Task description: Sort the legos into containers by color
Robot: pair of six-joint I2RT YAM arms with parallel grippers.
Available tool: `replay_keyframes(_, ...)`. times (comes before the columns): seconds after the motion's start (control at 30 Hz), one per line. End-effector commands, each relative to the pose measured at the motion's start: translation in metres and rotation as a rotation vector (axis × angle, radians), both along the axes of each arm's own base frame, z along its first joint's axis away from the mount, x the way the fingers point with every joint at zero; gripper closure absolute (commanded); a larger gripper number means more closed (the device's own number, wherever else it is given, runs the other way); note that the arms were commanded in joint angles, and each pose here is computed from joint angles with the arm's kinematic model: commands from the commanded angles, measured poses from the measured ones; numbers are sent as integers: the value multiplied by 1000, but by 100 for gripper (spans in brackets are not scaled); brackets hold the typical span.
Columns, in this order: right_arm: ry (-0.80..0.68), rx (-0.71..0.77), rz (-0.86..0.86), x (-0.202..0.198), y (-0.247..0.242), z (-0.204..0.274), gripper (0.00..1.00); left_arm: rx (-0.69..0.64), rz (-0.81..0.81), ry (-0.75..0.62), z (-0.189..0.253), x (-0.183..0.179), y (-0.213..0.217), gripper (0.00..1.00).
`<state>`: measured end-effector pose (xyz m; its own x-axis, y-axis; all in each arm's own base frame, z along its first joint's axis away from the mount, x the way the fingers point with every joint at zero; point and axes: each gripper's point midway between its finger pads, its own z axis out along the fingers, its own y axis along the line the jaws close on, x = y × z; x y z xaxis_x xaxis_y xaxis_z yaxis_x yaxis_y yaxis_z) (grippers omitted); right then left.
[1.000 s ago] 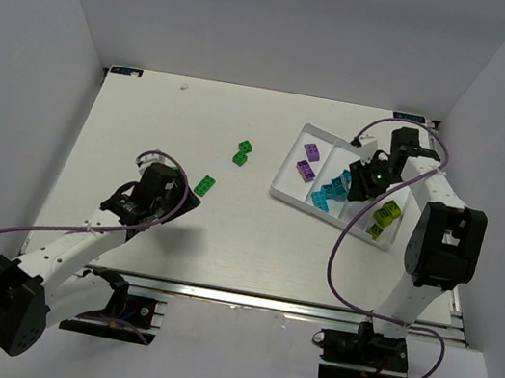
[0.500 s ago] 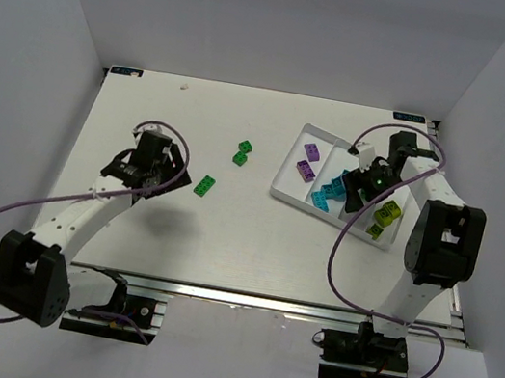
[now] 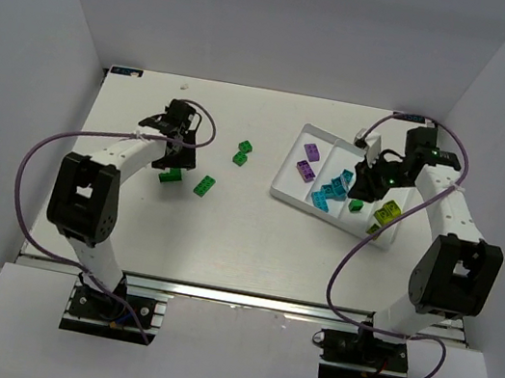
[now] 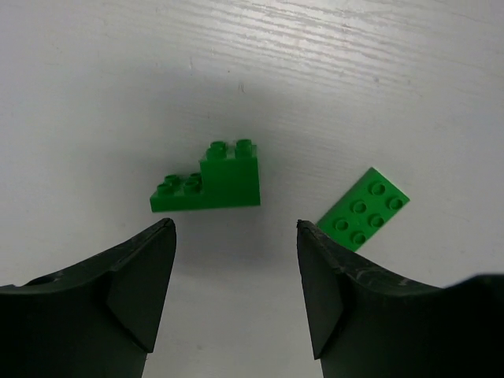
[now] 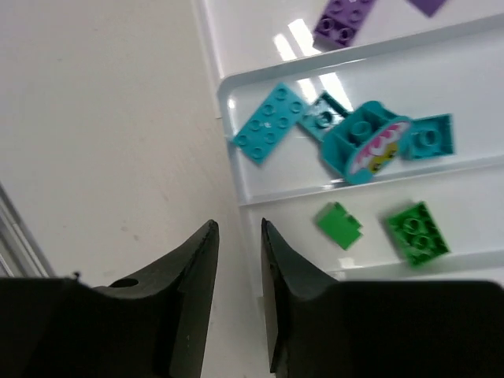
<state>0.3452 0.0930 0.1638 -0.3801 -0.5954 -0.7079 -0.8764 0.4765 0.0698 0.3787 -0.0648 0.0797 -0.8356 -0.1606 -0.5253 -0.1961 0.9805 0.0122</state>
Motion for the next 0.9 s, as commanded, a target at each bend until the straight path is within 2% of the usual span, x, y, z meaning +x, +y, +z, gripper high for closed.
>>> replay_keyframes(0.0, 69, 124, 95, -28, 20, 7, 67, 67, -30, -14, 12, 22, 7, 28)
replay_keyframes(0.17, 22, 129, 83, -33, 20, 9, 55, 97, -35, 23, 1, 35, 9, 27)
replay_keyframes(0.5, 21, 151, 50, -32, 22, 14, 53, 82, -32, 105, -32, 23, 10, 30)
replay_keyframes(0.87, 15, 170, 46, -32, 25, 24, 52, 36, -29, 146, -57, 17, 4, 45)
